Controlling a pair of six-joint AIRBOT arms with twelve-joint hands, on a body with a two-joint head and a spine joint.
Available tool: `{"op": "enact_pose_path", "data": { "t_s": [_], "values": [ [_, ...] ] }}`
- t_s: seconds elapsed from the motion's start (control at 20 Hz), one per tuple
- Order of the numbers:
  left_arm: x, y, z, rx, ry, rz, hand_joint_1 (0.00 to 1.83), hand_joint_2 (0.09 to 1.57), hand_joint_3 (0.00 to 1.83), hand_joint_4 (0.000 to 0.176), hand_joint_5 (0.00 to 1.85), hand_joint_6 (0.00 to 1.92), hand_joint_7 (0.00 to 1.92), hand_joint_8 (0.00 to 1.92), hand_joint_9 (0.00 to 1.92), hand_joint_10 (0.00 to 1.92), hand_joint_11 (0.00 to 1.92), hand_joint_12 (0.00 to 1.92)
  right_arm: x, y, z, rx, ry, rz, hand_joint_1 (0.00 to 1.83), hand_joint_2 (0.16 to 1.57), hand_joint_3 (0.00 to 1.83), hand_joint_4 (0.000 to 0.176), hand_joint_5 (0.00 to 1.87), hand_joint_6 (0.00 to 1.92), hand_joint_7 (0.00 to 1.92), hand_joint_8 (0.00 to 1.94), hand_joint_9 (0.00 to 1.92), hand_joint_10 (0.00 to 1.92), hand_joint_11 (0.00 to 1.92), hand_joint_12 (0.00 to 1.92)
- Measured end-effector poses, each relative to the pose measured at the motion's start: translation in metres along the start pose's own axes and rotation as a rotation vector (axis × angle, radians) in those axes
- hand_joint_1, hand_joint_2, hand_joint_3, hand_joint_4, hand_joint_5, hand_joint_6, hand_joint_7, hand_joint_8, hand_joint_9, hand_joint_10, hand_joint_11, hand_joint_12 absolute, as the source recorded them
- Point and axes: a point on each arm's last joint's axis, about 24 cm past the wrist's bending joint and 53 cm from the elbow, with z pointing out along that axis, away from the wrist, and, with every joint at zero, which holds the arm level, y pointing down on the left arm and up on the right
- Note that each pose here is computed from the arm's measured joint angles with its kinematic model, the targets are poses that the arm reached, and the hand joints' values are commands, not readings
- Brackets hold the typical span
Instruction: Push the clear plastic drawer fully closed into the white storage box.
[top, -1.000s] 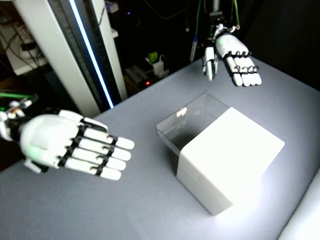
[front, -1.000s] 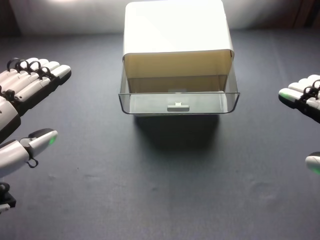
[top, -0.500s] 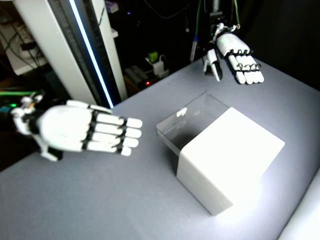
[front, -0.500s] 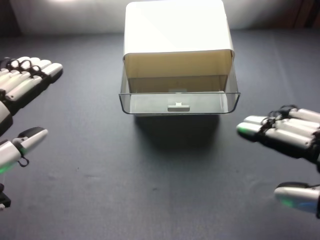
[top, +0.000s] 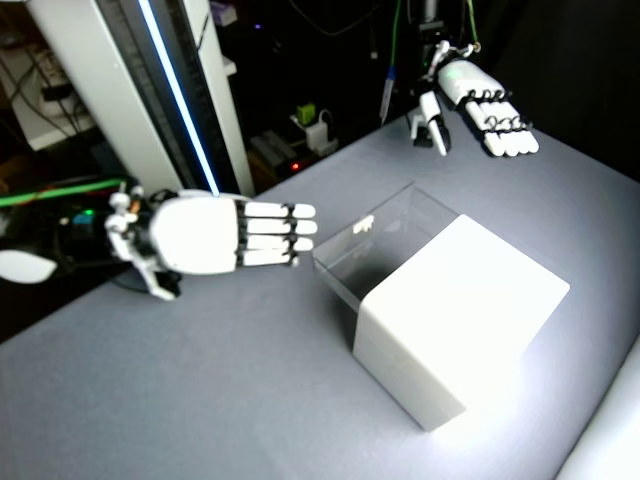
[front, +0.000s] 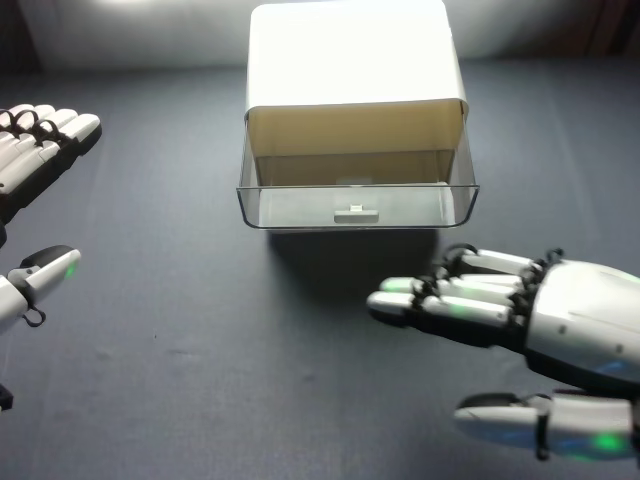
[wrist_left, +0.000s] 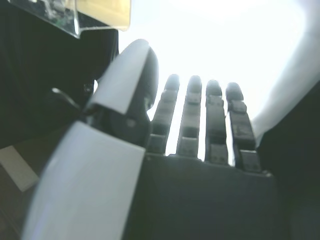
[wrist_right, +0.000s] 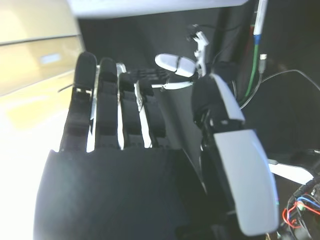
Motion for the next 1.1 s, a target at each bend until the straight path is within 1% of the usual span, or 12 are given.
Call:
{"op": "enact_pose_path", "data": {
  "t_s": [0.05, 0.15, 0.25, 0.35, 0.45, 0.5, 0.6, 0.65, 0.8, 0.85, 1.0, 1.1],
  "values": [
    [0.000, 0.000, 0.000, 0.001, 0.000, 0.000, 0.62, 1.47, 0.00, 0.000, 0.00, 0.00, 0.00, 0.00, 0.00, 0.00, 0.00, 0.00, 0.001, 0.001, 0.005, -0.011, 0.002, 0.001, 0.52, 1.39, 0.00, 0.000, 0.12, 0.01, 0.12, 0.00, 0.25, 0.02, 0.00, 0.98],
    [0.000, 0.000, 0.000, 0.001, -0.002, 0.000, 0.62, 1.47, 0.00, 0.000, 0.00, 0.00, 0.00, 0.00, 0.00, 0.00, 0.00, 0.00, 0.006, 0.005, 0.017, -0.035, 0.014, 0.002, 0.47, 1.41, 0.00, 0.000, 0.09, 0.00, 0.10, 0.00, 0.23, 0.01, 0.00, 0.94],
    [-0.001, 0.000, 0.000, -0.001, -0.004, 0.000, 0.65, 1.46, 0.00, 0.000, 0.00, 0.00, 0.00, 0.00, 0.00, 0.00, 0.00, 0.00, 0.010, 0.011, 0.026, -0.062, 0.027, -0.005, 0.56, 1.38, 0.00, 0.000, 0.09, 0.00, 0.09, 0.00, 0.25, 0.01, 0.00, 0.94],
    [-0.001, 0.000, 0.000, 0.000, -0.005, 0.000, 0.63, 1.47, 0.00, 0.000, 0.00, 0.00, 0.00, 0.00, 0.00, 0.00, 0.00, 0.00, 0.008, 0.014, 0.032, -0.078, 0.023, -0.010, 0.51, 1.39, 0.00, 0.000, 0.09, 0.01, 0.09, 0.00, 0.23, 0.00, 0.00, 0.90],
    [-0.002, 0.000, 0.000, -0.002, -0.008, 0.000, 0.63, 1.47, 0.00, 0.000, 0.00, 0.00, 0.00, 0.00, 0.00, 0.00, 0.00, 0.00, 0.004, 0.013, 0.037, -0.077, 0.013, -0.013, 0.34, 1.43, 0.01, 0.000, 0.06, 0.00, 0.04, 0.00, 0.17, 0.00, 0.00, 0.73],
    [-0.002, 0.001, 0.000, -0.002, -0.009, 0.000, 0.63, 1.47, 0.00, 0.000, 0.00, 0.00, 0.00, 0.00, 0.00, 0.00, 0.00, 0.00, 0.003, 0.014, 0.039, -0.082, 0.008, -0.013, 0.40, 1.43, 0.00, 0.000, 0.05, 0.00, 0.04, 0.00, 0.17, 0.00, 0.00, 0.75],
    [-0.002, 0.000, 0.000, -0.001, -0.009, 0.002, 0.59, 1.47, 0.00, 0.000, 0.00, 0.00, 0.00, 0.00, 0.00, 0.00, 0.00, 0.00, 0.002, 0.015, 0.045, -0.093, 0.004, -0.015, 0.37, 1.44, 0.00, 0.000, 0.00, 0.00, 0.01, 0.00, 0.12, 0.00, 0.00, 0.65],
    [-0.003, 0.000, 0.000, 0.000, -0.011, 0.002, 0.59, 1.46, 0.00, 0.000, 0.00, 0.00, 0.00, 0.00, 0.00, 0.00, 0.00, 0.00, 0.003, 0.014, 0.047, -0.091, 0.008, -0.020, 0.41, 1.42, 0.00, 0.000, 0.00, 0.00, 0.01, 0.00, 0.10, 0.01, 0.00, 0.55],
    [-0.004, 0.001, 0.000, -0.005, -0.016, 0.001, 0.57, 1.45, 0.00, 0.000, 0.00, 0.00, 0.00, 0.00, 0.00, 0.00, 0.00, 0.00, 0.001, 0.012, 0.049, -0.084, 0.011, -0.029, 0.31, 1.44, 0.01, 0.000, 0.00, 0.00, 0.00, 0.00, 0.00, 0.00, 0.00, 0.12],
    [-0.004, 0.000, 0.000, -0.002, -0.017, 0.001, 0.58, 1.44, 0.00, 0.000, 0.00, 0.00, 0.00, 0.00, 0.00, 0.00, 0.00, 0.00, 0.000, 0.012, 0.049, -0.083, 0.007, -0.029, 0.32, 1.44, 0.00, 0.000, 0.00, 0.00, 0.00, 0.00, 0.00, 0.00, 0.00, 0.16],
    [-0.004, 0.000, -0.001, -0.001, -0.018, 0.000, 0.60, 1.46, 0.00, 0.000, 0.00, 0.00, 0.00, 0.00, 0.00, 0.00, 0.00, 0.00, 0.000, 0.009, 0.049, -0.073, 0.010, -0.031, 0.25, 1.45, 0.00, 0.000, 0.00, 0.00, 0.00, 0.00, 0.00, 0.00, 0.00, 0.01],
    [-0.005, -0.001, -0.001, 0.002, -0.022, 0.000, 0.58, 1.47, 0.00, 0.000, 0.00, 0.00, 0.00, 0.00, 0.00, 0.00, 0.00, 0.00, 0.000, 0.008, 0.049, -0.069, 0.012, -0.043, 0.28, 1.44, 0.00, 0.000, 0.00, 0.00, 0.00, 0.00, 0.00, 0.00, 0.00, 0.00]
  ]
}}
